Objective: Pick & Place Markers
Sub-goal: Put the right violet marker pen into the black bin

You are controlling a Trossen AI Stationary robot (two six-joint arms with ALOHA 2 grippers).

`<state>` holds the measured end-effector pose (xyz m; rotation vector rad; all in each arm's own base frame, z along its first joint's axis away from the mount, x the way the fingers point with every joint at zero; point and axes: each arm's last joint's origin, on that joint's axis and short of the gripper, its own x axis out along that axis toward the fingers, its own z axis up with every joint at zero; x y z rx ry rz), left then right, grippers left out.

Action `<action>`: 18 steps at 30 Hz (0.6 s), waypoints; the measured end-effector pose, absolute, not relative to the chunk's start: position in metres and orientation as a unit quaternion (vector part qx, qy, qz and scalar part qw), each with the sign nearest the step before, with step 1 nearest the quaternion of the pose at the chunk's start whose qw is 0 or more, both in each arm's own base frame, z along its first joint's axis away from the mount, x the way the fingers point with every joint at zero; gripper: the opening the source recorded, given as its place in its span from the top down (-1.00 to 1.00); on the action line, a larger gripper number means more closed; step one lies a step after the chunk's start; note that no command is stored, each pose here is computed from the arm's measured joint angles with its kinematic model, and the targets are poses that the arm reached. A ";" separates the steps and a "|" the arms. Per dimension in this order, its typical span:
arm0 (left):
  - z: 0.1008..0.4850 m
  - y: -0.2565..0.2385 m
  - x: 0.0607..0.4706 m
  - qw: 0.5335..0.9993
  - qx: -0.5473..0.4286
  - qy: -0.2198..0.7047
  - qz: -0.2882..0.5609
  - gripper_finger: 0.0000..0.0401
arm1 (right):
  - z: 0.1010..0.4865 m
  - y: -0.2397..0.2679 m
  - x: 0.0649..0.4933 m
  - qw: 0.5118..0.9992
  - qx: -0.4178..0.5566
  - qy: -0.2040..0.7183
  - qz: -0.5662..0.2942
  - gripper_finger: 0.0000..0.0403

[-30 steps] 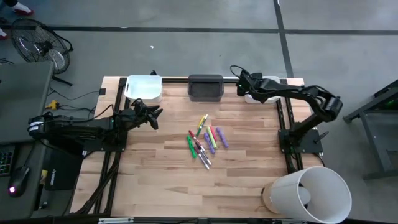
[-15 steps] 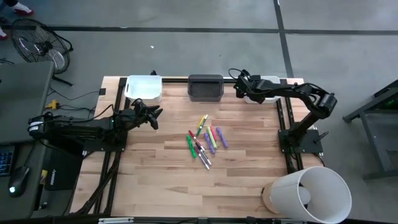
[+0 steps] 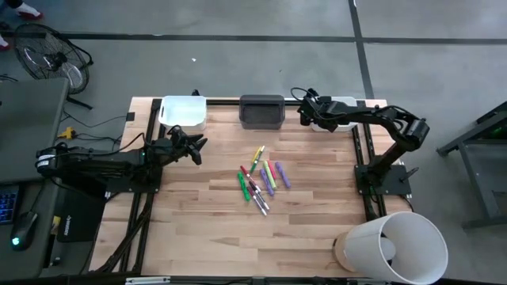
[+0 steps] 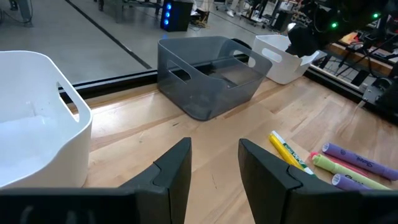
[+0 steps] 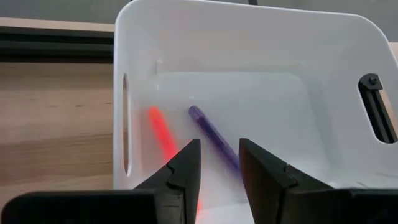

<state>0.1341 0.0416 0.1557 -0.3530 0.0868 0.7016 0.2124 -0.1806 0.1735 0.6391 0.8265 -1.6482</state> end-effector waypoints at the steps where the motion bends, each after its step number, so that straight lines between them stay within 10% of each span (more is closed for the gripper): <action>1: 0.156 0.042 0.134 0.923 -0.172 0.042 0.342 0.35 | 0.173 -0.181 0.212 0.561 0.271 0.351 -0.699 0.50; 18: 0.156 0.042 0.134 0.923 -0.172 0.042 0.342 0.35 | 0.185 -0.177 0.211 0.600 0.256 0.392 -0.649 0.46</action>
